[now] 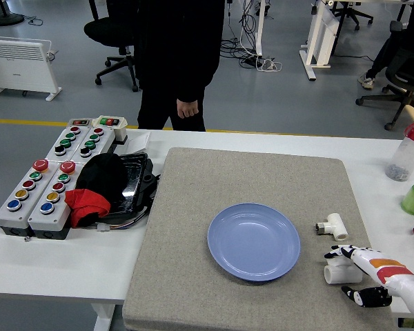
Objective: Pick pipe place plate twice
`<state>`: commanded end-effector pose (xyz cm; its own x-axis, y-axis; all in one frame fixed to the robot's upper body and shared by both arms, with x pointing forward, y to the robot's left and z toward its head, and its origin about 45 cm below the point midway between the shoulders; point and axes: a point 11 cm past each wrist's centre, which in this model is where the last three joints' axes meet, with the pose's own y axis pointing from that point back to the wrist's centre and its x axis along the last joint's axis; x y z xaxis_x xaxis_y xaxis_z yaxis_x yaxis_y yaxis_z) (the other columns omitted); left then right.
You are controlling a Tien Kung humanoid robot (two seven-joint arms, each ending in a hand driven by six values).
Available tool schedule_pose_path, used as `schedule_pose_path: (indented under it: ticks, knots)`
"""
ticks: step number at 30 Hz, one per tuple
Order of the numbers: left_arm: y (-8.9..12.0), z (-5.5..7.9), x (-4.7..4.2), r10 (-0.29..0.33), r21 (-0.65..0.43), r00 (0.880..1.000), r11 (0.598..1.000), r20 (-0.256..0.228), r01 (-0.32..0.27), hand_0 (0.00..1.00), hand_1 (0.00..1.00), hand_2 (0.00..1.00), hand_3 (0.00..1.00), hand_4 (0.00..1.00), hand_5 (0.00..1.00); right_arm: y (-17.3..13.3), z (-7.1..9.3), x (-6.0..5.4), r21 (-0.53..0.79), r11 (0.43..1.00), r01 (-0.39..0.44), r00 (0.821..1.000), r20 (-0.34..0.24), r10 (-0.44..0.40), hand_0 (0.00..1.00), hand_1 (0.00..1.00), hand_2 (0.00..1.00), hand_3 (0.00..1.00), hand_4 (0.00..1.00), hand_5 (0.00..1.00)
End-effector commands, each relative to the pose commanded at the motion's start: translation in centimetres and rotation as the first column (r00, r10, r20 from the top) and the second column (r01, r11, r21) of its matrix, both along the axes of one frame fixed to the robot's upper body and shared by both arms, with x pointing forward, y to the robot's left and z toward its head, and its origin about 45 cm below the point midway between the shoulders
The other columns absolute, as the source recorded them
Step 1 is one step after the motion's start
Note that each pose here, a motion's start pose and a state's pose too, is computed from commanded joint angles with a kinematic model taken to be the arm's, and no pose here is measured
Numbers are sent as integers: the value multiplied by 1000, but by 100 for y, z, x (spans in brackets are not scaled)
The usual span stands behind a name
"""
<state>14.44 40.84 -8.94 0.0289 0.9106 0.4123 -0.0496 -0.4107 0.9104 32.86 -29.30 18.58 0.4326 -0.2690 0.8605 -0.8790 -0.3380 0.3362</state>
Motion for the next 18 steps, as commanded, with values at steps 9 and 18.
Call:
schedule_pose_path:
  ticks: [9, 18]
  knots:
    - [3, -24, -84, -7, 1, 1000, 1000, -19, 7, 720, 748, 704, 647, 395, 998, 8, -50, 19, 3, 1000, 15, 1000, -4, -14, 773, 751, 833, 838, 658, 112]
    - [21, -8, -49, -3, 3, 1000, 1000, -12, 3, 720, 748, 704, 647, 395, 998, 5, -86, 31, 22, 999, 44, 999, -3, -44, 392, 504, 629, 762, 524, 39]
